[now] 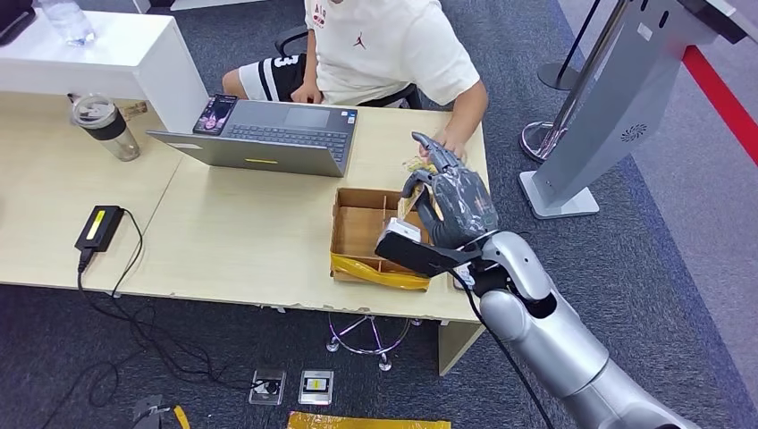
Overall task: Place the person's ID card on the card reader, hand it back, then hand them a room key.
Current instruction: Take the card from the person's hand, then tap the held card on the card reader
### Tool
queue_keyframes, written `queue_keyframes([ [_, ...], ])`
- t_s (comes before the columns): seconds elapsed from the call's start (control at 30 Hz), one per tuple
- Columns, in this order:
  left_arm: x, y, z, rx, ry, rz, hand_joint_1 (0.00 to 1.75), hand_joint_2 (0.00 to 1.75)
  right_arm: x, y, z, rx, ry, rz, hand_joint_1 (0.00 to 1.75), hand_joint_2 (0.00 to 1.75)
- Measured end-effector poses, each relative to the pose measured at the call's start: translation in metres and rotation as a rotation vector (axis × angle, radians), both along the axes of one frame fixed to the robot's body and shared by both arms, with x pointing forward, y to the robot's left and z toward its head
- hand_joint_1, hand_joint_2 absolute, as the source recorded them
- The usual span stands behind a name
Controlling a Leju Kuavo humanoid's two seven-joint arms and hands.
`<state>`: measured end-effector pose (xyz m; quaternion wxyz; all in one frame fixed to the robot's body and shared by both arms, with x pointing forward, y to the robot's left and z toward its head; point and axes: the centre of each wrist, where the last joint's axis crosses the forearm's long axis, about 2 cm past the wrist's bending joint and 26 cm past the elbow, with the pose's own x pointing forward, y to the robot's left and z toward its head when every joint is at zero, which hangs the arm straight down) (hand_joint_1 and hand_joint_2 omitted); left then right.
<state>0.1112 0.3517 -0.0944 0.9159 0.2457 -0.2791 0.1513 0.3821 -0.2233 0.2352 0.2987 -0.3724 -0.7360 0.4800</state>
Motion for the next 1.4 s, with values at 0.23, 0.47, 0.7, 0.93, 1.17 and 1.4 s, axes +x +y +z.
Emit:
queue_keyframes([
  [0.23,-0.002,0.001,0.0,0.007,0.014,0.024,0.0,1.75,0.004,-0.04,-0.028,0.165,-0.012,-0.077,1.75,1.75],
  [0.47,-0.003,0.001,0.0,0.01,0.047,0.072,0.0,1.75,0.003,-0.079,-0.081,0.381,0.045,-0.209,1.75,1.75],
  [0.7,-0.002,0.008,0.0,-0.025,0.066,0.08,0.0,1.75,-0.007,-0.087,-0.121,0.406,0.148,-0.303,1.75,1.75],
  [0.93,-0.003,0.012,0.001,-0.018,0.07,0.093,0.0,1.75,-0.013,-0.08,-0.139,0.424,0.206,-0.332,1.75,1.75],
  [1.17,-0.003,0.012,0.001,-0.022,0.071,0.112,0.0,1.75,-0.019,-0.068,-0.152,0.447,0.242,-0.34,1.75,1.75],
  [1.4,-0.003,0.01,0.001,-0.012,0.075,0.112,0.0,1.75,-0.026,-0.057,-0.164,0.461,0.268,-0.345,1.75,1.75],
])
